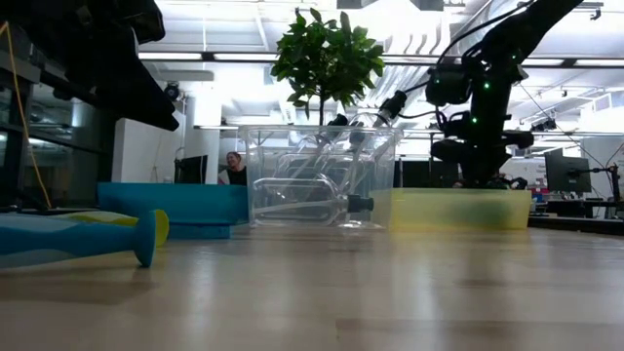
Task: Pick & Place Kitchen Sink Supplies
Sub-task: Put the light green dish brush into the blue bin
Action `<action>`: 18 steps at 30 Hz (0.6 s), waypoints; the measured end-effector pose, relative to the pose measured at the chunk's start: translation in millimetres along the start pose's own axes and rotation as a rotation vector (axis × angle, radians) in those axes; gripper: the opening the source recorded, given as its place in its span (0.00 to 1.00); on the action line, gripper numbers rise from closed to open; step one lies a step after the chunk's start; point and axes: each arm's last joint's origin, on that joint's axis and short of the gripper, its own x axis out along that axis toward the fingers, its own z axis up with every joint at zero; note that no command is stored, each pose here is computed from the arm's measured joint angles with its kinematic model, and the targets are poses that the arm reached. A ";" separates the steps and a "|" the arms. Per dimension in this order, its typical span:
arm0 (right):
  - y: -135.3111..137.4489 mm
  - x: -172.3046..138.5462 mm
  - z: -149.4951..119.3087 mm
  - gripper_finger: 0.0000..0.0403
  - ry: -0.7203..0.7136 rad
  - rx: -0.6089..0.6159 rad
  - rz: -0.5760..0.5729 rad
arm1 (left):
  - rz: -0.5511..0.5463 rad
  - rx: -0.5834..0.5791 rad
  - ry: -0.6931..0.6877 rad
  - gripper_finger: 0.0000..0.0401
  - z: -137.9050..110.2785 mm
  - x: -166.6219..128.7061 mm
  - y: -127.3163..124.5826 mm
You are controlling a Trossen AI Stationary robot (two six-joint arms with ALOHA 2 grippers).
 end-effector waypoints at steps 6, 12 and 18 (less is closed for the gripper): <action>0.3 -5.4 4.3 0.37 0.015 -0.066 0.018 | 0.000 0.000 0.000 0.47 0.0 0.0 0.0; 0.3 -19.2 15.5 0.38 0.022 -0.102 0.026 | -0.007 -0.001 0.004 0.47 0.0 -0.1 -0.1; 0.6 -38.6 22.6 0.38 0.046 -0.142 -0.017 | -0.042 -0.004 0.022 0.47 4.9 -2.3 -3.5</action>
